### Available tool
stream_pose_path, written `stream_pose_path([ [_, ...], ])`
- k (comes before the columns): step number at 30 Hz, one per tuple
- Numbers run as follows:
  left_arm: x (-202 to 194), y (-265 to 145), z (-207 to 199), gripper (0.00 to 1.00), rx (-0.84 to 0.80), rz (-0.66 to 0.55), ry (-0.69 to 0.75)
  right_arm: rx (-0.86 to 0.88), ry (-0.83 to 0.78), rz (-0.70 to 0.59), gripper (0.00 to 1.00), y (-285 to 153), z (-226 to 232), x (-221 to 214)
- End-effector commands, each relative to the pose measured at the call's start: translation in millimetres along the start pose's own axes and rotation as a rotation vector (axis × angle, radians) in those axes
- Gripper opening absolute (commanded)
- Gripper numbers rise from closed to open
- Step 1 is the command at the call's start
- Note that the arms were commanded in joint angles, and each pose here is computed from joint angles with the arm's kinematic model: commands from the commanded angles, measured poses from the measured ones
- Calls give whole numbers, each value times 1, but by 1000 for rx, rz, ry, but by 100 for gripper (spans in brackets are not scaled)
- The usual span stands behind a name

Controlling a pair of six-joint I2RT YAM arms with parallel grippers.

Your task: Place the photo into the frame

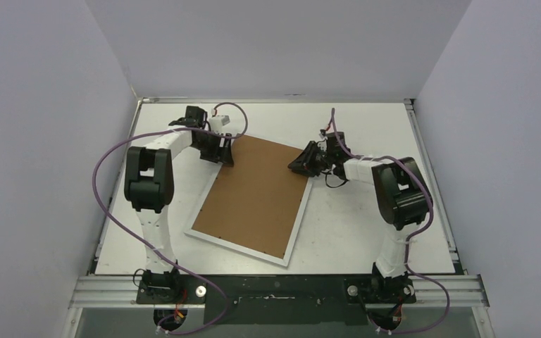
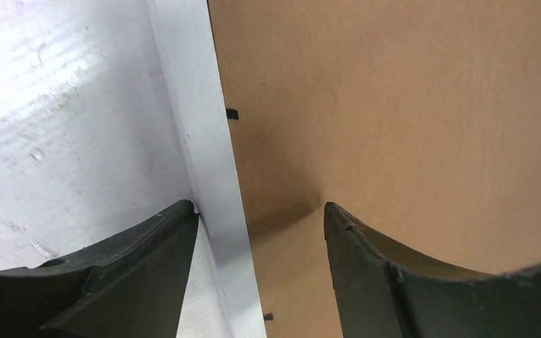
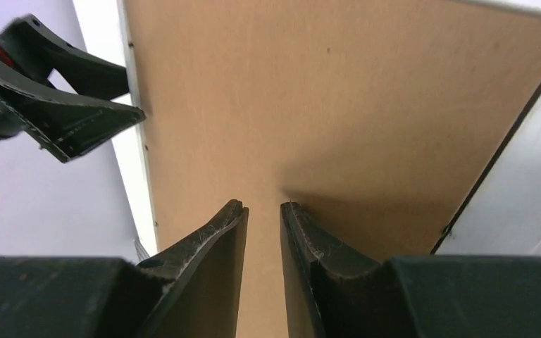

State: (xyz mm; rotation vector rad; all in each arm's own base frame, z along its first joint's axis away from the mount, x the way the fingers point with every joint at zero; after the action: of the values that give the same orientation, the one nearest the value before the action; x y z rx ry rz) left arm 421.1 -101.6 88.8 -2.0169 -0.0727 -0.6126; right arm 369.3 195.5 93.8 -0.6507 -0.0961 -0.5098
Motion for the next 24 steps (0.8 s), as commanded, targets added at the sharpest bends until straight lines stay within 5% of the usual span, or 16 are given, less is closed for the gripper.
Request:
stream_pose_path([
  [1,21,-32,-6,66,-59,-55,34,27,-107,-74,27,-28,31,22],
  [7,30,-98,5,79,-47,-97,89,-245,-226,-145,35,-73,22,25],
  [15,-45,-134,23,79,-102,50,174,-542,-546,-112,45,-93,21,-72],
  [18,-65,-143,27,80,-119,118,234,-452,-773,-141,49,-113,44,-103],
  [22,-78,-158,35,80,-124,138,228,-139,-1085,-83,68,-131,88,-154],
  [24,-78,-167,38,79,-121,104,193,-85,-1155,-13,67,-130,97,-173],
])
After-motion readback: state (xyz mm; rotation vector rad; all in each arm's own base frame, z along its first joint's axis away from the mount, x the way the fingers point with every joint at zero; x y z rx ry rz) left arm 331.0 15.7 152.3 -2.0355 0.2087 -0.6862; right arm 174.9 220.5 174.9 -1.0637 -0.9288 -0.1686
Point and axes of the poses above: each gripper's point midway between its finger pads, its own y axis out along the fingers, its own z axis along the line the jaws close on, x = y × z, the point moved 7 cm from there along -y, back along the fingers
